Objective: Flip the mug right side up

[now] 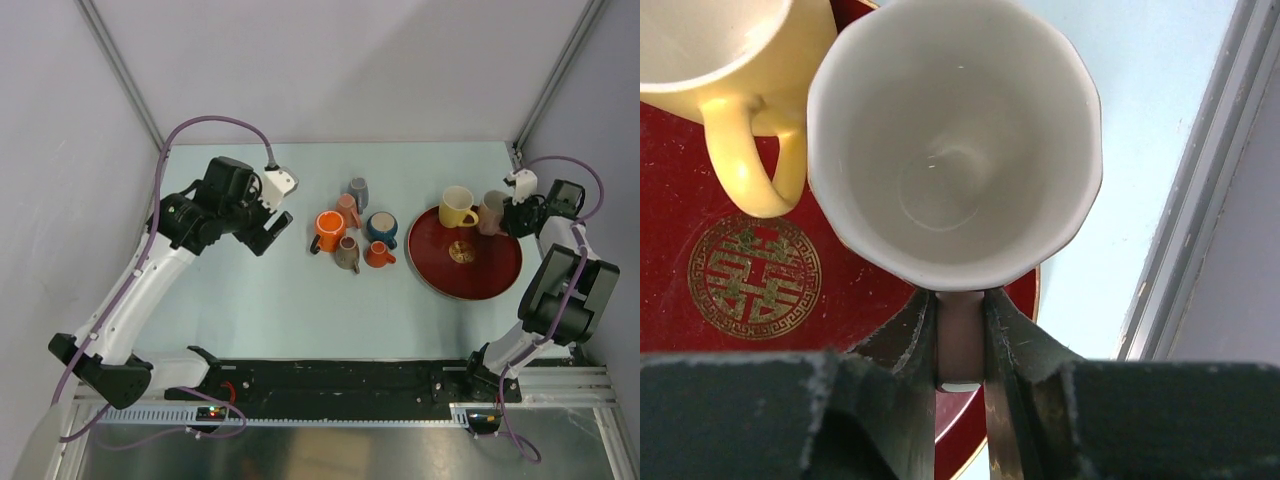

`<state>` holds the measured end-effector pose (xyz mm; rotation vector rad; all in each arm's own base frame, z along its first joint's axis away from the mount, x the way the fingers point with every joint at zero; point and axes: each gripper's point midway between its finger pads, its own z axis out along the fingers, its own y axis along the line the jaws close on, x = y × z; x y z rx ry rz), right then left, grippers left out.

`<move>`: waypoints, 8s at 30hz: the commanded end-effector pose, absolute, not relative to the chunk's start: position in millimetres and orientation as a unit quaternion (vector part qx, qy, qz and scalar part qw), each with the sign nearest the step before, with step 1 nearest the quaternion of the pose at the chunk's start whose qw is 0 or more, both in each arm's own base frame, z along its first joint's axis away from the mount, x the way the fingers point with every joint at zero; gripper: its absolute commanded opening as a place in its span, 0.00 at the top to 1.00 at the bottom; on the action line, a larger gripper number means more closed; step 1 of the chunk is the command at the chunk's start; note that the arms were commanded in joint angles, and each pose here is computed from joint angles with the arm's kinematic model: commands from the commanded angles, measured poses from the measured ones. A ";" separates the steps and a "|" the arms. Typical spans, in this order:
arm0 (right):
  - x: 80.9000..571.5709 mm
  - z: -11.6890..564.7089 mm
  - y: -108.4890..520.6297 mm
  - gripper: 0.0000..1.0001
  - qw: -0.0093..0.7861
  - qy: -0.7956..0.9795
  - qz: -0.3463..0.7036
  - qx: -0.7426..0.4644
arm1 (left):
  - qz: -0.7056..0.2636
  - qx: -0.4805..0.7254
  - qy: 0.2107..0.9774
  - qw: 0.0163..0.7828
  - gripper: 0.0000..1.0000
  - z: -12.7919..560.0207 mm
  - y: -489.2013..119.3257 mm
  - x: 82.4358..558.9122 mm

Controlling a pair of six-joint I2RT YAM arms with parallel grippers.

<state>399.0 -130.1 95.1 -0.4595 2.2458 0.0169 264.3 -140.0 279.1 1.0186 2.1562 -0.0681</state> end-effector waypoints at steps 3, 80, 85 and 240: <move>411.1 88.5 -114.7 0.87 0.406 0.888 0.013 -0.214 | -0.018 0.403 0.836 0.371 0.14 280.3 -137.5 267.9; 349.6 87.1 416.0 0.57 0.282 0.822 0.311 -0.384 | -0.027 0.165 0.891 0.421 0.00 274.6 -29.5 217.2; 326.7 99.0 441.5 0.42 0.296 0.772 0.319 -0.463 | -0.034 0.148 0.892 0.426 0.00 275.3 -26.4 208.4; 224.8 223.1 290.5 0.36 0.429 0.505 0.149 -0.734 | -0.085 0.463 0.834 0.288 1.00 214.9 -211.9 238.9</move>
